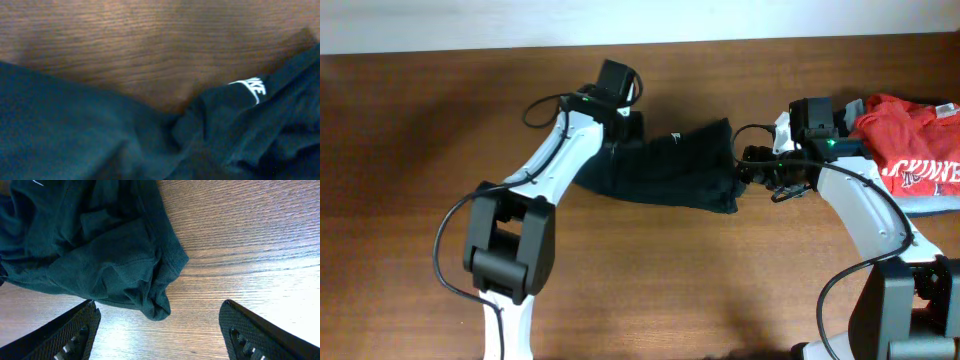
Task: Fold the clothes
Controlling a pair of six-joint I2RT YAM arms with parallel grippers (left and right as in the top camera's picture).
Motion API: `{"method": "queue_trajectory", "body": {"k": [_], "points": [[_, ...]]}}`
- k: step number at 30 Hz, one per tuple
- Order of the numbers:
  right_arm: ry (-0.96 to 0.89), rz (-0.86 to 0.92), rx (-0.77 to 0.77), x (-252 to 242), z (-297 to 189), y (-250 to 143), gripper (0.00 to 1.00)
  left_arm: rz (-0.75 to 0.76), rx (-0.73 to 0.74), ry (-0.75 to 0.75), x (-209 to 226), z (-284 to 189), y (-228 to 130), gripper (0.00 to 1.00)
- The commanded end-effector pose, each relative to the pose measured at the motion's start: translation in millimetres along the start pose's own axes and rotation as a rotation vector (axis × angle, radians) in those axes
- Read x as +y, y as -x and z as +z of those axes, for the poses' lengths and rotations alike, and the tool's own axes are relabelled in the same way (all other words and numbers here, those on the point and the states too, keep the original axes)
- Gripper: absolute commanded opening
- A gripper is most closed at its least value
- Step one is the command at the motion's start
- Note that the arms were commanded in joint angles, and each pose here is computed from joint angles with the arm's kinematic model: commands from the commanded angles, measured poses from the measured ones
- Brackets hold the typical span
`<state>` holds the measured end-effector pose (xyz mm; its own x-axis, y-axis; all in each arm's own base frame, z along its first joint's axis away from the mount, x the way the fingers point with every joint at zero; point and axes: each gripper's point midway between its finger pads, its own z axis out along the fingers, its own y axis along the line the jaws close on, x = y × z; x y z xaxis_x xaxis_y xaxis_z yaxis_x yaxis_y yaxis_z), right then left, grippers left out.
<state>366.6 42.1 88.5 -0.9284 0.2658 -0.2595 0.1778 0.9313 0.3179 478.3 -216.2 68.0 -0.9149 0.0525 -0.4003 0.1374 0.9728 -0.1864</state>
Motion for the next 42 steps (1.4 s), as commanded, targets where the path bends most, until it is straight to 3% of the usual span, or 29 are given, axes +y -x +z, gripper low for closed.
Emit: {"method": "queue_trajectory", "body": {"k": [1,4,5,6,19,32,34,37,38,42], "points": [[0.005,-0.013,-0.030,2.1,-8.6,7.4,0.80,-0.007,-0.033,0.091,15.7,6.5,7.7,0.64],[0.004,-0.012,-0.026,1.8,-8.5,6.3,0.80,-0.021,-0.057,0.147,31.9,4.5,14.3,0.81],[0.004,-0.013,-0.026,1.8,-8.5,6.3,0.80,-0.028,-0.057,0.152,36.5,4.1,15.0,0.97],[0.003,-0.013,-0.026,1.8,-8.5,6.3,0.80,-0.036,-0.056,0.157,41.1,3.7,15.7,0.99],[0.004,-0.013,-0.026,2.0,-8.4,6.2,0.80,-0.077,0.085,0.251,123.4,-7.5,-5.7,0.99],[0.003,-0.011,-0.018,1.4,-7.8,4.6,0.80,0.076,0.129,0.209,117.0,2.6,-12.6,0.99],[0.002,-0.010,-0.018,1.4,-7.7,4.5,0.80,0.124,0.153,0.176,113.1,9.6,-17.7,0.89],[0.002,-0.010,-0.018,1.4,-7.8,4.6,0.80,0.136,0.192,0.171,115.2,21.9,-27.8,0.47],[0.002,-0.011,-0.018,1.4,-7.8,4.6,0.80,0.136,0.198,0.170,115.3,23.2,-29.3,0.38],[0.002,-0.011,-0.019,1.4,-7.8,4.8,0.80,0.141,0.207,0.164,112.9,29.4,-32.5,0.20]]}}
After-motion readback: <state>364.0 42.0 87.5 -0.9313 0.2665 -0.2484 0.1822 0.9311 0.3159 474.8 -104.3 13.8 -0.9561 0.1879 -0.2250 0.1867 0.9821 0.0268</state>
